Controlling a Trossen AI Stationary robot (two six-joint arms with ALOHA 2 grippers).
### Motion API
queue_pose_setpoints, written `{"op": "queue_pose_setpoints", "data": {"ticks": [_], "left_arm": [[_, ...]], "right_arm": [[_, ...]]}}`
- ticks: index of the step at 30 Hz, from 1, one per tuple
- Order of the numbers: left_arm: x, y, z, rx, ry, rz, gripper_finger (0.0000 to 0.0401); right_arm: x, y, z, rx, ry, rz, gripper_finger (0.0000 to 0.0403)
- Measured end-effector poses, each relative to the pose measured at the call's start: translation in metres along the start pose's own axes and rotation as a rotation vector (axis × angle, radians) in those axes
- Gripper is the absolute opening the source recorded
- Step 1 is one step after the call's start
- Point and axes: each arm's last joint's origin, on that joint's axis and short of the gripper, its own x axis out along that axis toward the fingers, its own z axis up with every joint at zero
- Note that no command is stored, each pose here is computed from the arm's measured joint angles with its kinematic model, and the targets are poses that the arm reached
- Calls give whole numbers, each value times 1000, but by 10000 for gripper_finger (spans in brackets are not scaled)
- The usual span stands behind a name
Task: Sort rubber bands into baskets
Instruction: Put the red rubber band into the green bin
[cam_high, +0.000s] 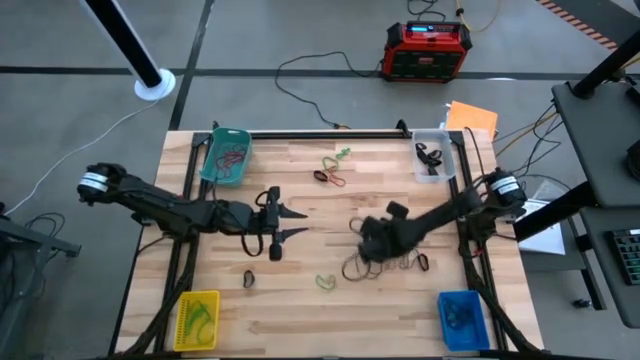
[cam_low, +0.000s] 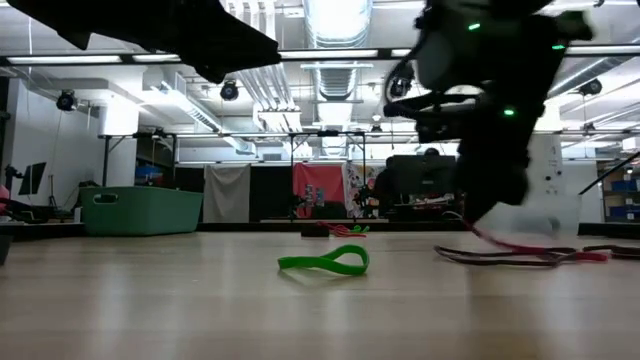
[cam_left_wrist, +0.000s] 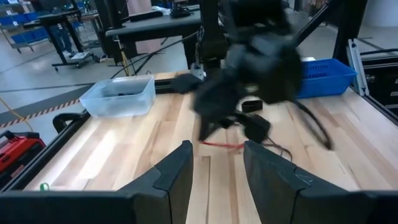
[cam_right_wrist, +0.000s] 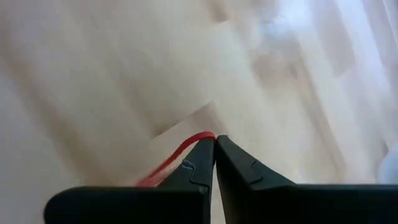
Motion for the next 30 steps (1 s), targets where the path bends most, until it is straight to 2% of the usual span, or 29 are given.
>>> {"op": "queue_pose_setpoints", "data": {"ticks": [3, 7, 11, 20, 26, 30], "left_arm": [[1, -1, 0, -12, 2, -1, 128], [3, -1, -2, -12, 10, -2, 128], [4, -3, -5, -15, 24, -5, 128], [6, -4, -9, -17, 43, -8, 128], [9, -6, -13, -21, 60, -9, 128], [11, -6, -15, -18, 70, -10, 128]], "right_arm": [[-5, -13, 8, 59, 36, 72, 9], [-13, -30, 15, 203, 116, 217, 13], [-23, -39, 17, 260, 102, 244, 34], [-22, -38, 17, 312, 122, 257, 137], [-3, -30, 10, 345, 186, 208, 213], [14, -27, 7, 358, 200, 222, 244]]}}
